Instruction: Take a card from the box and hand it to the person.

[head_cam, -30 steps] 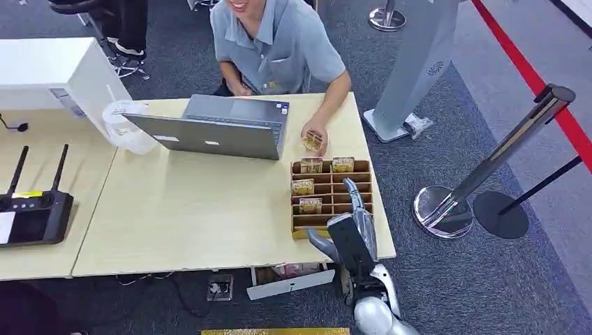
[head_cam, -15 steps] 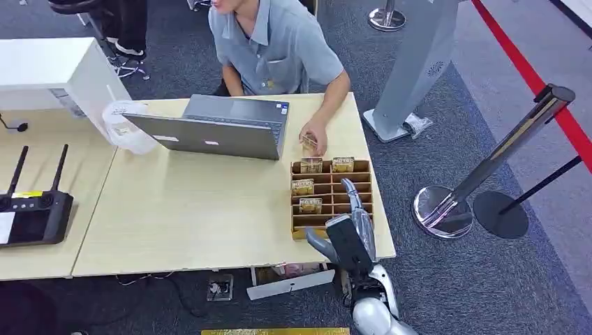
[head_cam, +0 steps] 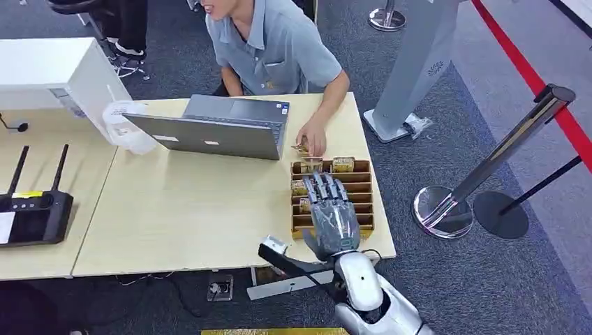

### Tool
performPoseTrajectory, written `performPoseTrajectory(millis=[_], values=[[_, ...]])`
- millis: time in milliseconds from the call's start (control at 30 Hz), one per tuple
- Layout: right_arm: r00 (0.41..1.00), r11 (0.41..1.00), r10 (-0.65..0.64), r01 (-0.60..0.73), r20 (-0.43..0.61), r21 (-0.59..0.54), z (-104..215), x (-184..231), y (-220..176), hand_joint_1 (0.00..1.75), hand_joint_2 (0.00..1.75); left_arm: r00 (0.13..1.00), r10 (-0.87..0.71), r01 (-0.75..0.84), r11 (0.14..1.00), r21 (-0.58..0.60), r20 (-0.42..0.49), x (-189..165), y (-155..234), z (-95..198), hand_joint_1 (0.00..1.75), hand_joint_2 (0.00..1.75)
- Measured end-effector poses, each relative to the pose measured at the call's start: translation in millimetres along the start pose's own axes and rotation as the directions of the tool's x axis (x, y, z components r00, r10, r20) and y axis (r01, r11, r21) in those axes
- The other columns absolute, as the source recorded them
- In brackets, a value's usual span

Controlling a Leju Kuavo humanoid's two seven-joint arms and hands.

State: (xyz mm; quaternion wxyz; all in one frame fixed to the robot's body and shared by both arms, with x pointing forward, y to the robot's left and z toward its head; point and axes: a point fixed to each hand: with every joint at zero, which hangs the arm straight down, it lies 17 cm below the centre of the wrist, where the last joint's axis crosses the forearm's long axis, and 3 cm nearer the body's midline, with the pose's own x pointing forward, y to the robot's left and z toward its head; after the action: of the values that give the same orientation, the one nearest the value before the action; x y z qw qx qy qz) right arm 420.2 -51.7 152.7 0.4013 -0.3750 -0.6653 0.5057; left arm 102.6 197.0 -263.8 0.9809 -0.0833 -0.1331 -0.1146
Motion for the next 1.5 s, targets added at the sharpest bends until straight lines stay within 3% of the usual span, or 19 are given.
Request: performPoseTrajectory(millis=[100,133,167,400,500,533,800,967,1200,1233,1500], values=[[0.999,0.999,0.034,-0.035,0.041,0.014,-3.7,13.6,1.2,0.00,1.75,1.000,-0.004,0.004,1.000,0.001,0.000,-0.1,1.2,0.1,0.00,0.00],[0.998,0.999,0.039,-0.040,0.051,0.016,-4.5,16.9,1.5,1.48,1.75,1.000,-0.005,0.005,1.000,0.002,0.000,-0.2,1.4,0.1,0.00,0.00],[0.997,0.999,0.037,-0.039,0.063,0.021,-5.0,21.6,2.3,1.75,1.75,1.000,-0.006,0.006,1.000,0.002,0.000,-0.4,1.9,0.1,0.00,0.00],[0.994,0.999,0.011,-0.015,0.106,0.034,-18.1,41.9,6.6,1.68,1.75,1.000,-0.020,0.020,1.000,0.000,0.001,-0.4,1.5,0.2,0.00,0.00],[0.994,0.997,0.059,-0.063,0.088,0.044,-28.7,38.4,13.6,1.59,1.75,1.000,-0.030,0.030,1.000,-0.002,-0.001,-1.2,1.1,0.3,0.00,0.00],[0.994,0.996,0.071,-0.075,0.083,0.048,-30.3,37.7,15.7,1.47,1.75,1.000,-0.030,0.030,1.000,-0.002,-0.001,-1.3,1.1,0.3,0.00,0.00],[0.996,0.993,0.070,-0.074,0.047,0.095,-40.2,31.4,26.1,1.45,1.75,0.999,-0.032,0.032,0.999,-0.001,-0.001,-1.7,1.7,0.3,0.00,0.00],[0.997,0.992,0.076,-0.078,0.023,0.098,-45.8,24.4,25.3,1.29,1.75,0.999,-0.037,0.037,0.999,0.000,-0.002,-2.1,2.8,0.4,0.00,0.00],[0.996,0.993,0.083,-0.083,-0.008,0.079,-50.4,15.6,21.5,1.29,1.75,0.999,-0.037,0.037,0.999,0.001,-0.007,-3.0,3.2,0.4,0.00,0.00],[0.997,0.994,0.083,-0.081,-0.013,0.074,-50.8,14.5,20.5,1.08,1.75,0.999,-0.037,0.037,0.999,0.001,-0.007,-3.1,3.2,0.4,0.00,0.00],[0.996,0.994,0.088,-0.085,-0.028,0.073,-51.7,10.3,20.0,0.89,1.75,0.999,-0.037,0.037,0.999,0.001,-0.005,-2.8,2.9,0.4,0.00,0.00]])
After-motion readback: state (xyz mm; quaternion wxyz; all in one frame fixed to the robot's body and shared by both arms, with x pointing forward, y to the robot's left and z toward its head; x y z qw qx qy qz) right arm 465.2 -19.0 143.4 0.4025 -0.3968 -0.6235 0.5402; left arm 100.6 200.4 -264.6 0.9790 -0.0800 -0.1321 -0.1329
